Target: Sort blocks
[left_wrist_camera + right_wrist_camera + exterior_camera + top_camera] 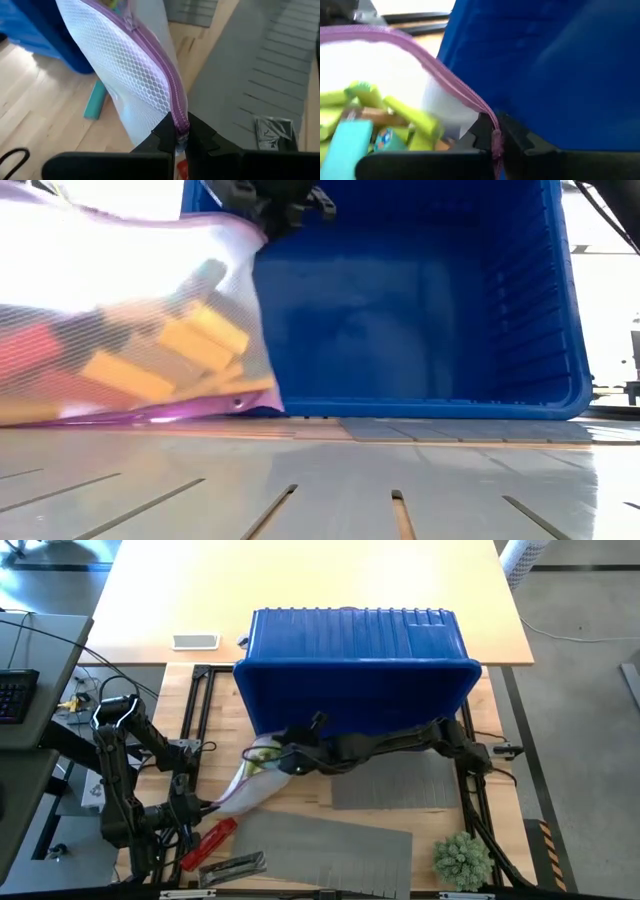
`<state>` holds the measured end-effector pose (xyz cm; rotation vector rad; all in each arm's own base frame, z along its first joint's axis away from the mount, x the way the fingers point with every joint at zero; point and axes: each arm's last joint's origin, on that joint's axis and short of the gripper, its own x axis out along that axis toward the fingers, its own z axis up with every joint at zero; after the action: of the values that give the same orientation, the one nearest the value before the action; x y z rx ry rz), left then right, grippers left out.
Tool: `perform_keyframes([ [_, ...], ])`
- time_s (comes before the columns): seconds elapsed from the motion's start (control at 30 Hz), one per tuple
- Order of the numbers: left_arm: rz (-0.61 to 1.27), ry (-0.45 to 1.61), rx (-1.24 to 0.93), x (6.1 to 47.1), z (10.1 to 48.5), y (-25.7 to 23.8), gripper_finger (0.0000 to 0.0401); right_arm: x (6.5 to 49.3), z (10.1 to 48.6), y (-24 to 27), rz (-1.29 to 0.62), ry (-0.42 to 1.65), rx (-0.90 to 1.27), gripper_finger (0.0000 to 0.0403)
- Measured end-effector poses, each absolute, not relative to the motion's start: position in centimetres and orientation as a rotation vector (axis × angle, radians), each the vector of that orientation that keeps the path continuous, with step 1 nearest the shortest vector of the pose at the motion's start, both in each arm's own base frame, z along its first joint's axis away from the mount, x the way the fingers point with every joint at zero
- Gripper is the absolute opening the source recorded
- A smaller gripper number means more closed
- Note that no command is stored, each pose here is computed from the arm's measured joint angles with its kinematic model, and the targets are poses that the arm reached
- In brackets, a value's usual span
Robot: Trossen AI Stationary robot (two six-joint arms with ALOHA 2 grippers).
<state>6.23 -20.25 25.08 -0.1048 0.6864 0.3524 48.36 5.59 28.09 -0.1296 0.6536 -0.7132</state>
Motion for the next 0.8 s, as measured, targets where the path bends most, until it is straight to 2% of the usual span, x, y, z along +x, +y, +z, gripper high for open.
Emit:
perform_keyframes([
  [0.17,0.339,0.643,-0.068,6.3,25.2,-20.2,0.0000,47.9,28.7,3.4,-0.726,0.691,-0.087,0.0002],
  [0.3,0.336,0.634,-0.069,6.3,25.2,-20.2,0.0000,47.5,27.6,2.4,-0.589,0.841,0.082,0.0001],
  [0.43,0.349,0.627,-0.041,6.3,25.3,-19.9,0.0000,47.2,26.8,1.2,-0.617,0.932,-0.117,0.0000],
  [0.6,0.366,0.621,-0.048,6.3,25.4,-19.7,0.0000,47.6,28.6,1.7,-0.345,0.900,-0.217,0.0004],
  [0.7,0.375,0.621,-0.045,6.4,25.4,-19.6,0.0000,47.7,28.8,2.8,-0.220,0.887,-0.316,0.0027],
  [0.8,0.379,0.618,-0.050,6.6,25.4,-19.6,0.0000,47.8,29.0,2.7,-0.182,0.879,-0.305,0.0069],
])
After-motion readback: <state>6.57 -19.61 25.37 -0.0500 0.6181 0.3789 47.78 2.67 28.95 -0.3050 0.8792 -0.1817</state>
